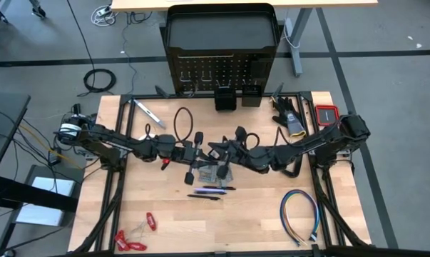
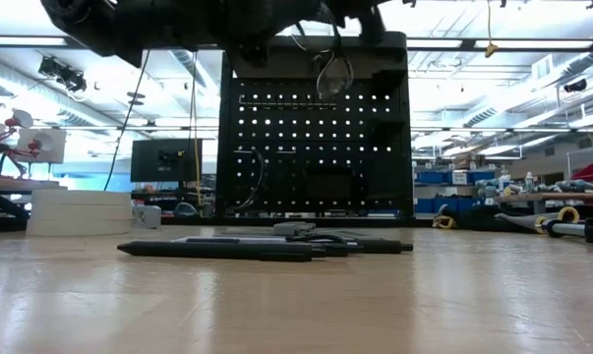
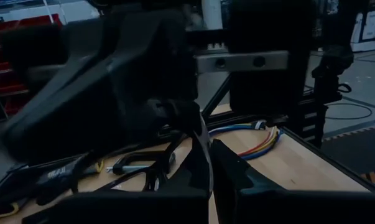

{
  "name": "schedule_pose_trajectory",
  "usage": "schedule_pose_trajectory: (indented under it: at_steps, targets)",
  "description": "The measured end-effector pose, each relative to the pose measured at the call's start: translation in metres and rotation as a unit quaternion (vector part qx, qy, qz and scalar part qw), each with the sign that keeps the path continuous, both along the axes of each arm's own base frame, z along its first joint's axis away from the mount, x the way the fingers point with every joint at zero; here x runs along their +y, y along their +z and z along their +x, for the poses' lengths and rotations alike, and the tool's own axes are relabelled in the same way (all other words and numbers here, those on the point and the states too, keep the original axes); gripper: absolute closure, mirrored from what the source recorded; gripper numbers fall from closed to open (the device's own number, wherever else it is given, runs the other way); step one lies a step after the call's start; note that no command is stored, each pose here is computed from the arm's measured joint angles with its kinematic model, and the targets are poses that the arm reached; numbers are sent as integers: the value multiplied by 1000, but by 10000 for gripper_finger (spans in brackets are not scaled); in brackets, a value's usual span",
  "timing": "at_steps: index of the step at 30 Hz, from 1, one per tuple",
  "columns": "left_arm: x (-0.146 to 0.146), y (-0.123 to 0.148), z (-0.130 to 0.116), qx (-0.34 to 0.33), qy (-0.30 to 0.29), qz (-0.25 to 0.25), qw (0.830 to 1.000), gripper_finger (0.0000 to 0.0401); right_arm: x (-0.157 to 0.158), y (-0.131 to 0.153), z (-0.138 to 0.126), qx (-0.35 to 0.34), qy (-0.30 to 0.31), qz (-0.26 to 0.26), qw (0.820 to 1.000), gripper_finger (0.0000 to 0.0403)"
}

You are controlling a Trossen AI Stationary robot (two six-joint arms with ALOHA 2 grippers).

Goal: Hang tools onto peg board
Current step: Hang the black safety glasses on the peg board

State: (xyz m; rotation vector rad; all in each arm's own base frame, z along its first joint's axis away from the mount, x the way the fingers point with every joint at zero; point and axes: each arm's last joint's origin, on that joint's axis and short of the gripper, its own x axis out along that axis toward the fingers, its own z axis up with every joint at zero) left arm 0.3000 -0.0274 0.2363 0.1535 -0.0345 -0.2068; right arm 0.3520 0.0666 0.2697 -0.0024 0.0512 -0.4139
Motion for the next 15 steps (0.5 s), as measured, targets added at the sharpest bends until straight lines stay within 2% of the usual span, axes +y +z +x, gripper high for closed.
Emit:
schedule_pose_trajectory:
  at_steps: [9, 15]
  targets:
    - [0, 0, 0, 1, -1, 2, 1000, 398, -18, -2, 6, -12, 62, 78, 995, 394]
    - [1, -1, 0, 0, 27, 11, 1000, 398, -13, -1, 3, -5, 39, 59, 998, 394]
